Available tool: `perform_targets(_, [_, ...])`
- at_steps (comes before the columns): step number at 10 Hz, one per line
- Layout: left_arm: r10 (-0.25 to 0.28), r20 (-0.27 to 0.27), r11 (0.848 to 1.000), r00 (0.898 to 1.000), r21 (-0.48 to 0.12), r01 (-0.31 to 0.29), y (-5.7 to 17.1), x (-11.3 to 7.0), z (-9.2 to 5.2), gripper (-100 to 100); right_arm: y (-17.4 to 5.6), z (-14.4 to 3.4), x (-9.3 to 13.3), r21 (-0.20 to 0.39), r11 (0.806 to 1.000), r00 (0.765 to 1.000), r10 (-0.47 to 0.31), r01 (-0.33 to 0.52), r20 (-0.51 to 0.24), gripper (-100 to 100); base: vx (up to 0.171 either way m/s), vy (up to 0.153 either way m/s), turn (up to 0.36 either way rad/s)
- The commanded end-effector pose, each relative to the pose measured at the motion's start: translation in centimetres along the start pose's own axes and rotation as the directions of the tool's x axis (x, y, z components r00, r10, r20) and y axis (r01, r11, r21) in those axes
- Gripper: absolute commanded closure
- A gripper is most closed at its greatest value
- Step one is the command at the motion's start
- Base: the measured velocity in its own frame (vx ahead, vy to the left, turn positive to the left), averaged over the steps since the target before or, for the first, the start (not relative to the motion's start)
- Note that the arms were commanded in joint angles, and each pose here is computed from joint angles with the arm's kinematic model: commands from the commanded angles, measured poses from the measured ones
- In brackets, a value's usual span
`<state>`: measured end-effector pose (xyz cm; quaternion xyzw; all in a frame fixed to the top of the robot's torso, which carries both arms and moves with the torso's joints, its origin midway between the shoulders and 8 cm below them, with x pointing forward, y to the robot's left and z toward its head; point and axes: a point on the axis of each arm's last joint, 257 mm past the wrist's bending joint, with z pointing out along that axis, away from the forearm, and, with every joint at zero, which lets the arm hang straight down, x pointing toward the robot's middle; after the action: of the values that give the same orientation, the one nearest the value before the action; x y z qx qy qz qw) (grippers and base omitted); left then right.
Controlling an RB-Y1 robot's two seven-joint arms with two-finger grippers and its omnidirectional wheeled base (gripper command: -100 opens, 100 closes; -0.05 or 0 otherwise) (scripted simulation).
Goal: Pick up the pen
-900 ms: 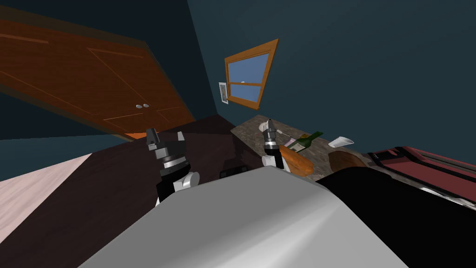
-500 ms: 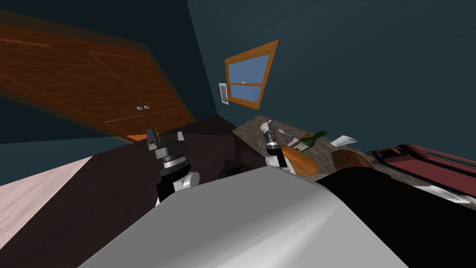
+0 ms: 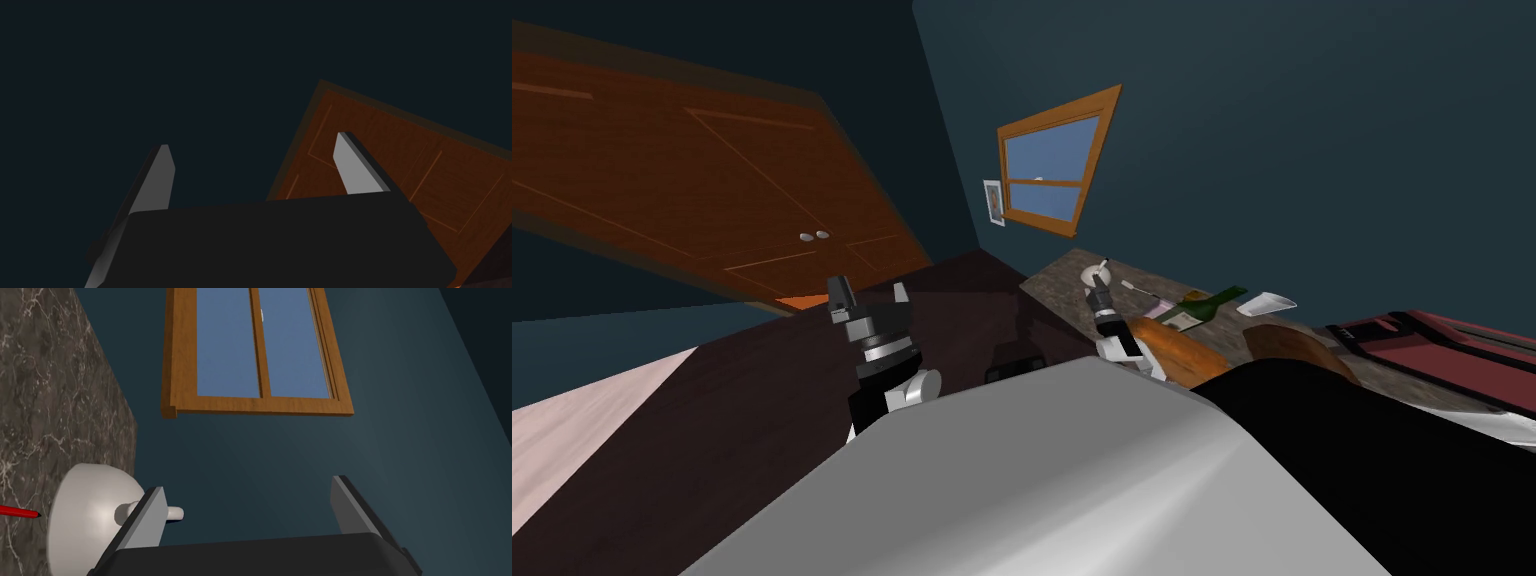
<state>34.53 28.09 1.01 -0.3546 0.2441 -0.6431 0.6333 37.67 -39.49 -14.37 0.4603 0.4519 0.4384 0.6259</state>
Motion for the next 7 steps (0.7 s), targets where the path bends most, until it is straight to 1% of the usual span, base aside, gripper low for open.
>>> perform_targets(1, [0.0,0.0,1.0,1.0,0.0,0.0,0.0,0.0,0.0,0,-2.2,0.2,-2.1,0.071,0.997,1.0,0.01,-0.011,0.013,-100,0.084,0.073,-0.032])
perform_targets(2, [0.0,0.0,1.0,1.0,0.0,0.0,0.0,0.0,0.0,0,-2.6,0.1,-2.1,0.086,0.996,1.0,0.009,-0.011,0.015,-100,0.072,0.056,-0.018])
perform_targets(3, [0.0,0.0,1.0,1.0,0.0,0.0,0.0,0.0,0.0,0,-4.4,-0.1,-4.1,0.144,0.989,0.999,0.02,-0.025,0.034,-100,0.075,0.081,-0.038])
perform_targets(4, [0.0,0.0,1.0,1.0,0.0,0.0,0.0,0.0,0.0,0,-4.8,-0.1,-4.1,0.157,0.987,0.999,0.019,-0.025,0.036,-100,0.076,0.085,-0.031])
perform_targets(5, [0.0,0.0,1.0,1.0,0.0,0.0,0.0,0.0,0.0,0,-6.4,-0.4,-6.2,0.208,0.977,0.998,0.031,-0.043,0.062,-100,0.089,0.108,-0.043])
perform_targets(6, [0.0,0.0,1.0,1.0,0.0,0.0,0.0,0.0,0.0,0,-6.9,-0.5,-6.3,0.227,0.973,0.997,0.03,-0.044,0.065,-100,0.076,0.096,-0.032])
perform_targets(7, [0.0,0.0,1.0,1.0,0.0,0.0,0.0,0.0,0.0,0,-8.3,-0.9,-8.6,0.272,0.96,0.994,0.043,-0.068,0.097,-100,0.1,0.107,-0.043])
